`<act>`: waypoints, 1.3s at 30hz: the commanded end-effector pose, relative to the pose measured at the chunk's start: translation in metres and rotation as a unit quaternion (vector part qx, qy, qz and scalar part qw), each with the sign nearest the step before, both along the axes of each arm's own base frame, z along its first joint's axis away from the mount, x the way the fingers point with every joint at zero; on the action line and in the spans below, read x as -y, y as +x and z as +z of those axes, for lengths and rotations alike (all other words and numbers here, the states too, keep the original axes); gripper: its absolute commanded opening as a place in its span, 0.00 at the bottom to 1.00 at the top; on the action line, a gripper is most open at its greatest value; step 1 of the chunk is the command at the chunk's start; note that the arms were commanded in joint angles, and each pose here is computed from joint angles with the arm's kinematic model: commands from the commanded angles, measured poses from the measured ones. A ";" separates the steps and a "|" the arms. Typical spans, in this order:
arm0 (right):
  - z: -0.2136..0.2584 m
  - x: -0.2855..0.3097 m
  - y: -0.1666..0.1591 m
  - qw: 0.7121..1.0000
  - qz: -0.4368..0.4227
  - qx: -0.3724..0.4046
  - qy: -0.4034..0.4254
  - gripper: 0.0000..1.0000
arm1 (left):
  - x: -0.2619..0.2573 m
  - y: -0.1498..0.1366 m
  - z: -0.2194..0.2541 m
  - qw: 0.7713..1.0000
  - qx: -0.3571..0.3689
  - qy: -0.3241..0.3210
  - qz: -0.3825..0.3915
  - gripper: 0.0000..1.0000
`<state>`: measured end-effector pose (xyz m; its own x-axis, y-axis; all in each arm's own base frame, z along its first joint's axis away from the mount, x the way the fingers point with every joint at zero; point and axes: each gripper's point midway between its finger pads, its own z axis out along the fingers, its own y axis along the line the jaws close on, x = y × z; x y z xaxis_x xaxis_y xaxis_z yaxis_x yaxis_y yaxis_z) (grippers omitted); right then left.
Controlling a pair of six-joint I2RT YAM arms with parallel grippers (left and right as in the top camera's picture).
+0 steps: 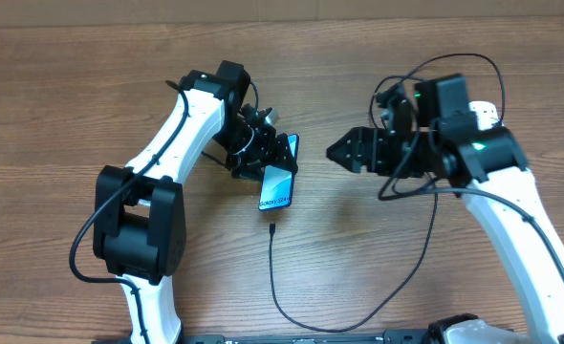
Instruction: Plug charger to phone and switch on socket
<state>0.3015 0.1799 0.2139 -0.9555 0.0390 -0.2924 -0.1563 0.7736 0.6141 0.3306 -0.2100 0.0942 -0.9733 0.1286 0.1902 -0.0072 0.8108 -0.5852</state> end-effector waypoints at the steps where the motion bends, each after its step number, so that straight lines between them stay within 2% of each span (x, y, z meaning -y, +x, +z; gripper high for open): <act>1: -0.011 -0.012 0.005 1.000 0.011 -0.006 -0.022 0.81 | 0.005 0.006 0.012 1.000 0.016 -0.026 -0.005 0.69; 8: -0.050 -0.035 0.007 0.997 0.039 -0.044 -0.045 0.82 | 0.005 0.007 0.012 1.000 0.015 -0.025 -0.002 0.68; 12: -0.066 -0.044 0.007 0.996 0.034 -0.075 -0.046 0.86 | 0.002 0.011 0.011 1.000 0.020 -0.022 0.003 0.68; 16: -0.072 -0.051 0.005 0.994 0.038 -0.091 -0.037 0.89 | -0.008 0.017 0.002 0.999 0.019 0.020 0.029 0.68; 19: -0.074 -0.053 0.004 0.994 0.042 -0.094 -0.035 0.88 | -0.008 0.021 0.002 0.998 0.013 0.024 0.052 0.69; 27: -0.079 -0.055 0.005 0.992 0.015 -0.120 -0.031 0.88 | 0.013 0.021 0.019 0.997 -0.009 -0.051 0.063 0.68; 32: -0.089 -0.064 0.004 0.991 0.018 -0.130 -0.033 0.87 | 0.015 0.023 0.020 0.997 -0.003 -0.055 0.061 0.68; 39: -0.089 -0.082 0.007 0.993 0.017 -0.115 -0.027 0.76 | 0.016 0.022 0.021 0.997 0.002 -0.064 0.052 0.70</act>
